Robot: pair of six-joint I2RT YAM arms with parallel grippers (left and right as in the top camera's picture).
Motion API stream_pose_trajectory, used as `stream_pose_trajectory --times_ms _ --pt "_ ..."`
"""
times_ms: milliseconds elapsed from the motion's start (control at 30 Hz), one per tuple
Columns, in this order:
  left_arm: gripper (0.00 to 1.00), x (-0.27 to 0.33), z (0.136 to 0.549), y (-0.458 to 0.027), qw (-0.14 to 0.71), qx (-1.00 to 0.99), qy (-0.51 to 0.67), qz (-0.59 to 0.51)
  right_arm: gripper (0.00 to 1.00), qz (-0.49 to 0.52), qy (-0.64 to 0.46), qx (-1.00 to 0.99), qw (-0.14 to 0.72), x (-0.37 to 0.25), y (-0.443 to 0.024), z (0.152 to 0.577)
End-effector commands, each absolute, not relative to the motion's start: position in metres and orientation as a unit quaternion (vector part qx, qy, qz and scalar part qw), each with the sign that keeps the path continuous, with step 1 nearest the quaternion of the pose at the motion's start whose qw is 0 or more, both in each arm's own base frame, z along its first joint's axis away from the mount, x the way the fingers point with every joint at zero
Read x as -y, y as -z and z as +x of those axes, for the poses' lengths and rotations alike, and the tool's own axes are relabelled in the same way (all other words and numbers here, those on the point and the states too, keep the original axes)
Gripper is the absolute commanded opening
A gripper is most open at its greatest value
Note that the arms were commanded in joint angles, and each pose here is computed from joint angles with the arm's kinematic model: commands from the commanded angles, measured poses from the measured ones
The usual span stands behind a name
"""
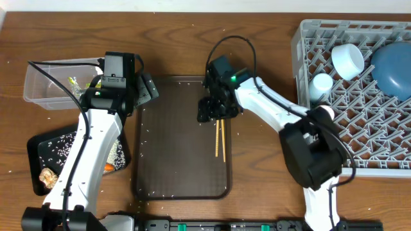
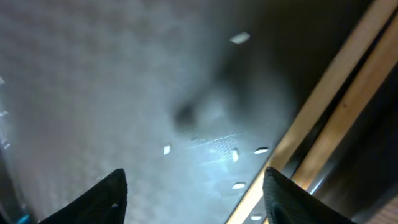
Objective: Sort waste into correct bins and load items into the dishwasher rack
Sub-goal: 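Lower the right gripper onto the wooden chopsticks and grasp them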
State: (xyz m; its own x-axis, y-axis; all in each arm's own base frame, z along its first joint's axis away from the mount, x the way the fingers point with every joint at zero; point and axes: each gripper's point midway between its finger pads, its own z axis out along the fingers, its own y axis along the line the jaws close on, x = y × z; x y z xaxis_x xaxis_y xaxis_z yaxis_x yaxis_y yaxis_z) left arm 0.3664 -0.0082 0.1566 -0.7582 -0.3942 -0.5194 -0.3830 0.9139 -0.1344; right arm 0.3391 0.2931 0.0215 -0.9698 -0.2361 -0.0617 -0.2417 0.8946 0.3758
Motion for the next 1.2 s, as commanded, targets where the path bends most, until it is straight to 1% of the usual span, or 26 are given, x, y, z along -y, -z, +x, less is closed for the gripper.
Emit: stream_pose_trajectory --times_ms 0,333,500,667,833,933,1033,1133,1167 --pt "0.98 0.005 0.366 -0.161 0.285 -0.935 0.005 -0.213 0.60 -0.070 -0.169 -0.983 0.011 -0.282 -0.018 0.346" --pt "0.98 0.005 0.366 -0.161 0.285 -0.935 0.005 -0.213 0.63 -0.075 -0.140 -0.987 0.020 -0.274 -0.019 0.348" --pt "0.98 0.005 0.366 -0.161 0.285 -0.935 0.005 -0.213 0.64 -0.080 -0.116 -0.990 0.003 -0.255 -0.018 0.346" --pt "0.98 0.005 0.366 -0.161 0.285 -0.935 0.005 -0.213 0.65 -0.065 -0.073 -0.995 0.006 -0.222 -0.015 0.356" --pt "0.98 0.005 0.366 -0.161 0.285 -0.935 0.005 -0.213 0.58 -0.045 -0.035 -0.998 0.020 -0.188 -0.014 0.372" --pt "0.98 0.005 0.366 -0.161 0.285 -0.935 0.005 -0.213 0.47 -0.041 -0.039 -0.998 0.033 -0.178 -0.014 0.384" --pt "0.98 0.005 0.366 -0.161 0.285 -0.935 0.005 -0.213 0.37 -0.056 -0.042 -0.997 0.044 -0.177 -0.014 0.390" --pt "0.98 0.005 0.366 -0.161 0.285 -0.935 0.005 -0.213 0.30 -0.069 -0.040 -0.996 0.039 -0.180 -0.009 0.388" --pt "0.98 0.005 0.366 -0.161 0.285 -0.935 0.005 -0.213 0.29 -0.073 -0.039 -0.996 0.036 -0.181 -0.007 0.386"
